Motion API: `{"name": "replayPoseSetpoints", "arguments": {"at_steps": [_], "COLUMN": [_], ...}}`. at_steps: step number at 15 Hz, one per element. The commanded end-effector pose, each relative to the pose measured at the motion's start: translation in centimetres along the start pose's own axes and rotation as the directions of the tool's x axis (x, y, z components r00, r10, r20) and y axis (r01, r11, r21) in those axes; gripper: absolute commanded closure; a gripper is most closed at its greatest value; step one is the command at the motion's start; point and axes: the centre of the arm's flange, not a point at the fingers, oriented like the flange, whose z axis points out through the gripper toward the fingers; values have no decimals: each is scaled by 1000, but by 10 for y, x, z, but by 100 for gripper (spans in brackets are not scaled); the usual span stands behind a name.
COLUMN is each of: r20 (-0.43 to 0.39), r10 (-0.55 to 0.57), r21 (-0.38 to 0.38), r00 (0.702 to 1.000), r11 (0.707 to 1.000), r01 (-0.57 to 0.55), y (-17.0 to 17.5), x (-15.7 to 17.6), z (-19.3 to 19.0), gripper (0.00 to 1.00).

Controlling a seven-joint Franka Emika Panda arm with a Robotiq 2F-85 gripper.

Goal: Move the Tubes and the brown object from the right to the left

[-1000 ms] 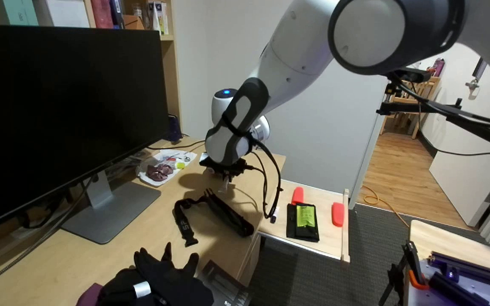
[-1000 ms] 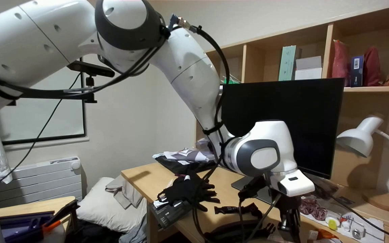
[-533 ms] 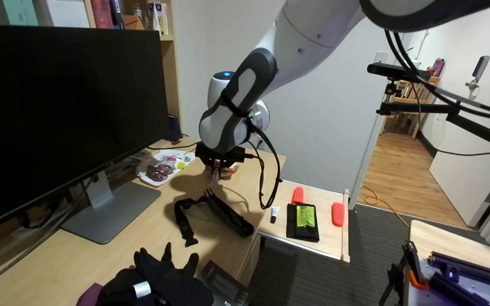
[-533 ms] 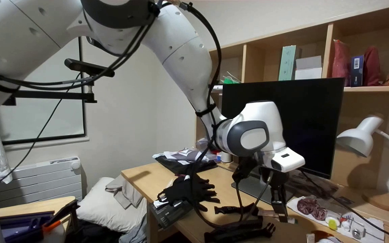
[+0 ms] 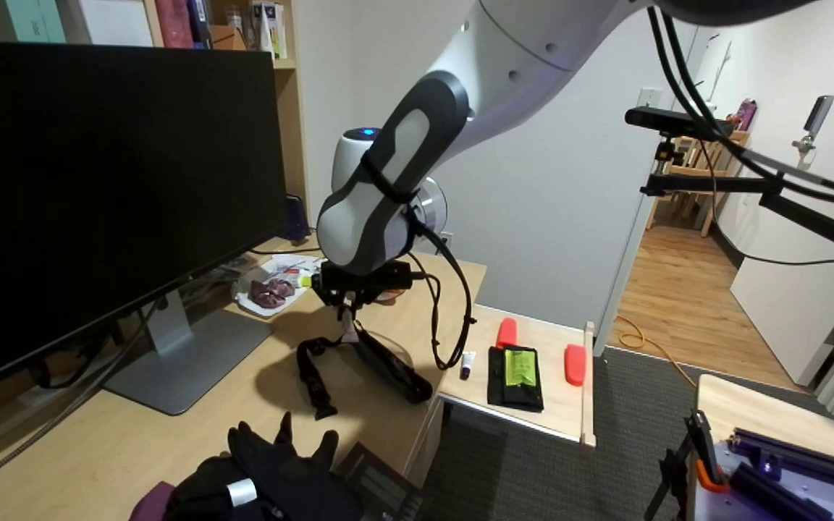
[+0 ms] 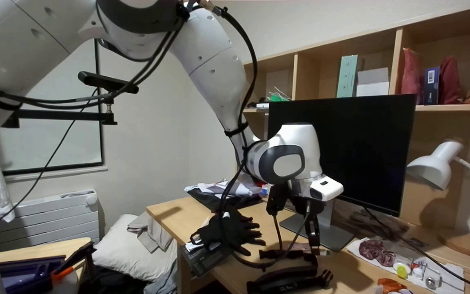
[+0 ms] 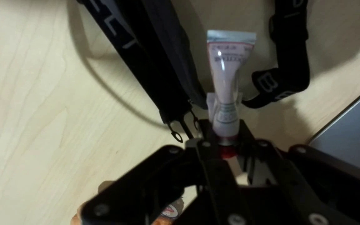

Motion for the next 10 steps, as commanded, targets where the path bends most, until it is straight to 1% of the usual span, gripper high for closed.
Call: {"name": "replayPoseSetpoints", "arguments": {"at_steps": [1,2,3,4,6,8,10], "r20": [-2,-3,-4,9,-11,-48,-88], "r10": [2,3,4,-6,-69,-149,-252], "r21": [-2,-3,-4,14,81,143,176], "r00": [1000,1000,1000,1000,998,988,964], "r11": [1000,1000,1000,1000,994,978,948], "r01": [-2,-3,-4,6,70,154,264], "y": [1,3,3,-1,-19,-44,-67], "x": [1,2,3,3,-5,-20,-38], "z": [0,0,0,0,-5,-11,-13], "gripper": [79,79,89,89,89,89,89]}}
